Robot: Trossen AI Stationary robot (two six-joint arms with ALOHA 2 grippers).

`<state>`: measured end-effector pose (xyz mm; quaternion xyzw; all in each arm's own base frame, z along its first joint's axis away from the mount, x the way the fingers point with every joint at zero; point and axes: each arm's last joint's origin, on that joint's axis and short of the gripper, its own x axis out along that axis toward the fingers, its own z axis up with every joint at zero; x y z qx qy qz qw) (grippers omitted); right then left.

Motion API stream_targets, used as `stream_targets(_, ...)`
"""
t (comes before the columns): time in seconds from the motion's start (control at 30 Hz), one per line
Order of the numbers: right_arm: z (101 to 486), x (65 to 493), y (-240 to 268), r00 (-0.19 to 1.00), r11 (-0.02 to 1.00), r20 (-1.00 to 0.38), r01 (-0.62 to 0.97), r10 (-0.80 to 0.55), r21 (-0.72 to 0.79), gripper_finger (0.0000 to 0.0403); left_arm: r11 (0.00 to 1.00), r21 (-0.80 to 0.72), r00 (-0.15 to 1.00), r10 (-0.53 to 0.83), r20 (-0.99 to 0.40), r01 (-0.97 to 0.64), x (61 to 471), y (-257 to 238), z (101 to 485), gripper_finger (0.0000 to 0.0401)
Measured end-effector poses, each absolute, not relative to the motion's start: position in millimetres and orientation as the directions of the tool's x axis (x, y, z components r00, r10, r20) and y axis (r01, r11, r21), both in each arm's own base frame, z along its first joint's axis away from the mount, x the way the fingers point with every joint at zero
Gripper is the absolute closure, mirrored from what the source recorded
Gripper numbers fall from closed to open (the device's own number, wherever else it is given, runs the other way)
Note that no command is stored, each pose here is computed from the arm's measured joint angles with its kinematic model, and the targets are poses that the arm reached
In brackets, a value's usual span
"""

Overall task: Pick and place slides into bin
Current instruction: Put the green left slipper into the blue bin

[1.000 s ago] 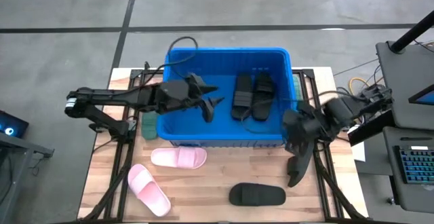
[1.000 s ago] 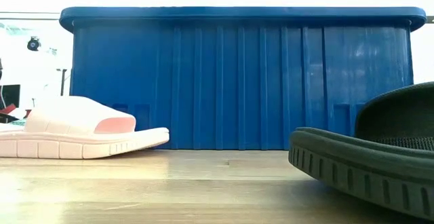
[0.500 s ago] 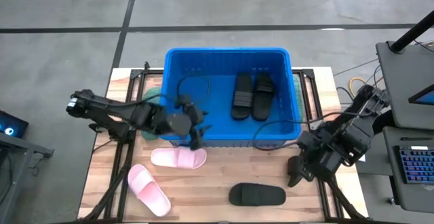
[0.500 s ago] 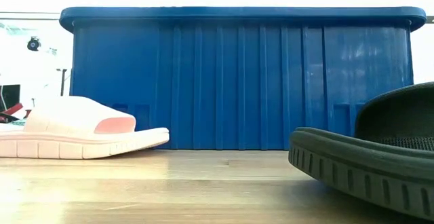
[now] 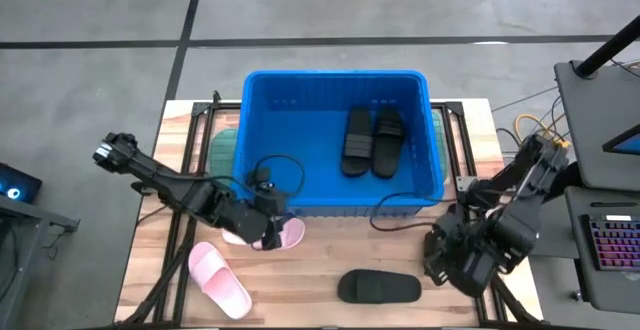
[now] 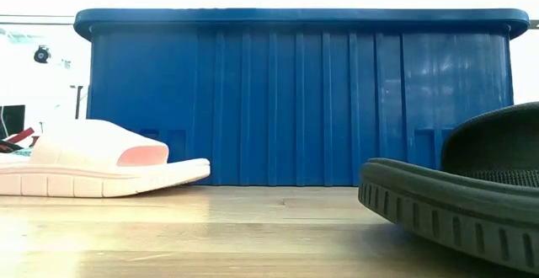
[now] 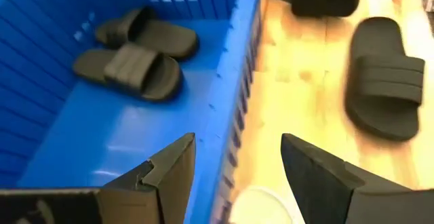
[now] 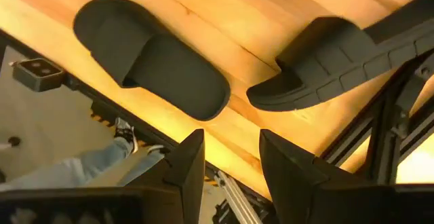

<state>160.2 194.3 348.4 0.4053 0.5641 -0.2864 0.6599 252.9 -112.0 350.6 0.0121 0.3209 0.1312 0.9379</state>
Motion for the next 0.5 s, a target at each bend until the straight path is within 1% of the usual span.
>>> stream_targets(0.07,345,161,201,0.202,0.489,-0.976,0.846,0.08,0.215,0.0274,0.966,0.08,0.757,0.243,-0.607,-0.246,247,-115,346,0.0199)
stream_targets(0.13,342,162,209,0.247,0.488,-0.966,0.836,0.075,0.252,0.0277,0.964,0.032,0.762,0.229,-0.606,-0.264,240,-118,345,0.0199)
stream_targets(0.23,335,165,219,0.319,0.48,-0.948,0.829,0.015,0.287,0.0282,0.958,-0.038,0.762,0.202,-0.615,-0.285,228,-123,342,0.0199)
stream_targets(0.33,328,169,224,0.329,0.487,-0.944,0.83,-0.032,0.273,0.0287,0.945,-0.094,0.749,0.186,-0.636,-0.315,218,-127,338,0.0199)
stream_targets(0.43,319,174,230,0.325,0.517,-0.943,0.821,-0.07,0.244,0.0291,0.907,-0.116,0.693,0.222,-0.686,-0.405,205,-121,336,0.0199)
stream_targets(0.5,313,175,236,0.336,0.543,-0.937,0.806,-0.092,0.235,0.0293,0.879,-0.122,0.672,0.256,-0.695,-0.461,196,-115,343,0.0199)
